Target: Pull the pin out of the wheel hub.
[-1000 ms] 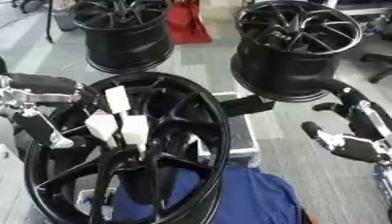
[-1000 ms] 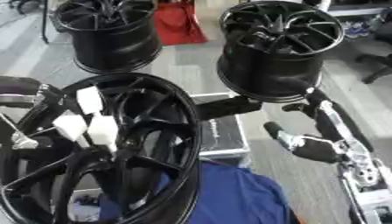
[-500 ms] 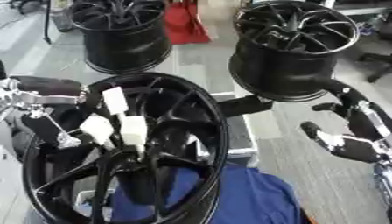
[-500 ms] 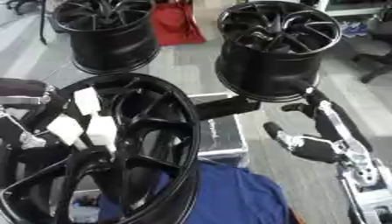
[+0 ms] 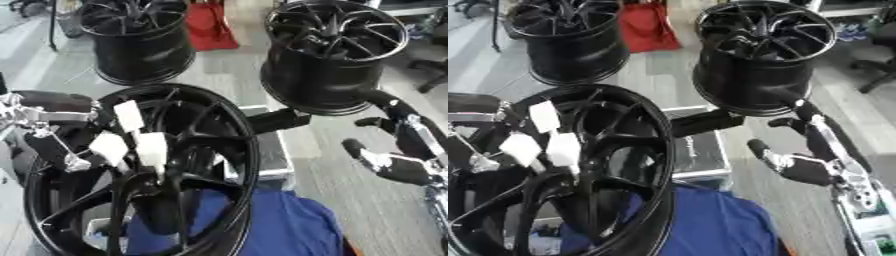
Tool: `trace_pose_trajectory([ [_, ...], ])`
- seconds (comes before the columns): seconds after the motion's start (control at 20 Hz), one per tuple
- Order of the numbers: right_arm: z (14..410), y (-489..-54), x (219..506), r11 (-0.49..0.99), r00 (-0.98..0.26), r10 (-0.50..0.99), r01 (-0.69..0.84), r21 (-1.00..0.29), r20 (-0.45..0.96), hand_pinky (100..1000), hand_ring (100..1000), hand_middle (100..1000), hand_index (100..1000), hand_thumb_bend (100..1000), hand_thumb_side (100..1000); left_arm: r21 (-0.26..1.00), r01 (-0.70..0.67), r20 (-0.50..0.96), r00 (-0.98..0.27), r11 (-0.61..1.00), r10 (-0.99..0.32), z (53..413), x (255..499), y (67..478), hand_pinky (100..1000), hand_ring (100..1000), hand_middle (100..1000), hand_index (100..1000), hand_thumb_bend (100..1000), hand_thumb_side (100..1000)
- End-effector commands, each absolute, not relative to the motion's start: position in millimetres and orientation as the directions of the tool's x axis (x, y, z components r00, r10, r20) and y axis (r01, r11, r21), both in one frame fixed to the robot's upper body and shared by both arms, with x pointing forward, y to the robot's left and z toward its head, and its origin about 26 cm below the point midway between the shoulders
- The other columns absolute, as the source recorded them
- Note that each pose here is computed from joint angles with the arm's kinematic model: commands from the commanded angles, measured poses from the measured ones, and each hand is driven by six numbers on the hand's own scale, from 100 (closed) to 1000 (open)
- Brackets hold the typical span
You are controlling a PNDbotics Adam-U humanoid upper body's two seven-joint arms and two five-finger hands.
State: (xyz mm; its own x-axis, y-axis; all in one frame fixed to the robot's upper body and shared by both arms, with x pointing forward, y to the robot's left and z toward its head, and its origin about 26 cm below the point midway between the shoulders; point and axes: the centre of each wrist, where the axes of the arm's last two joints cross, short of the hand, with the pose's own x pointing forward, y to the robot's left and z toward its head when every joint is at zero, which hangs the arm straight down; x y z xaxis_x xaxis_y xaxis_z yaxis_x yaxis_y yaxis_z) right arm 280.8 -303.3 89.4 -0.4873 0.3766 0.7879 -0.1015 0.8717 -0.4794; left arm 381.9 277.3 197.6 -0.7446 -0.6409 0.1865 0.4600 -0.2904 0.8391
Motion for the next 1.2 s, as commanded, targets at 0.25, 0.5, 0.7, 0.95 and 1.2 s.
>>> trace_pose_trajectory([
  [0.25,95.0,-309.7,280.4,0.862,-0.494,0.394,-0.093,-0.498,0.775,734,1000,912,932,468,284,0.886,0.361,0.140,-0.805,-0.290,-0.576,261.6,377.5,284.6,491,394,379,538,100,100],
  [0.5,94.1,-311.1,279.7,0.862,-0.490,0.399,-0.088,-0.499,0.775,734,1000,912,932,468,284,0.914,0.333,0.119,-0.765,-0.230,-0.633,289.4,369.0,307.2,499,395,379,541,100,100],
  [0.7,94.0,-312.9,279.2,0.862,-0.486,0.405,-0.080,-0.501,0.774,734,1000,912,932,468,284,0.920,0.349,0.113,-0.667,-0.175,-0.737,298.0,360.3,345.5,505,399,384,548,100,100],
  [0.95,93.9,-313.3,279.1,0.862,-0.485,0.408,-0.075,-0.502,0.774,734,1000,912,932,468,284,0.918,0.394,0.139,-0.446,-0.055,-0.884,278.1,356.5,405.1,505,401,387,561,100,100],
  [1.2,94.5,-313.7,279.2,0.862,-0.486,0.410,-0.070,-0.502,0.772,735,1000,912,932,468,284,0.895,0.440,0.155,-0.164,0.069,-0.974,238.5,354.8,464.8,534,433,423,605,100,100],
])
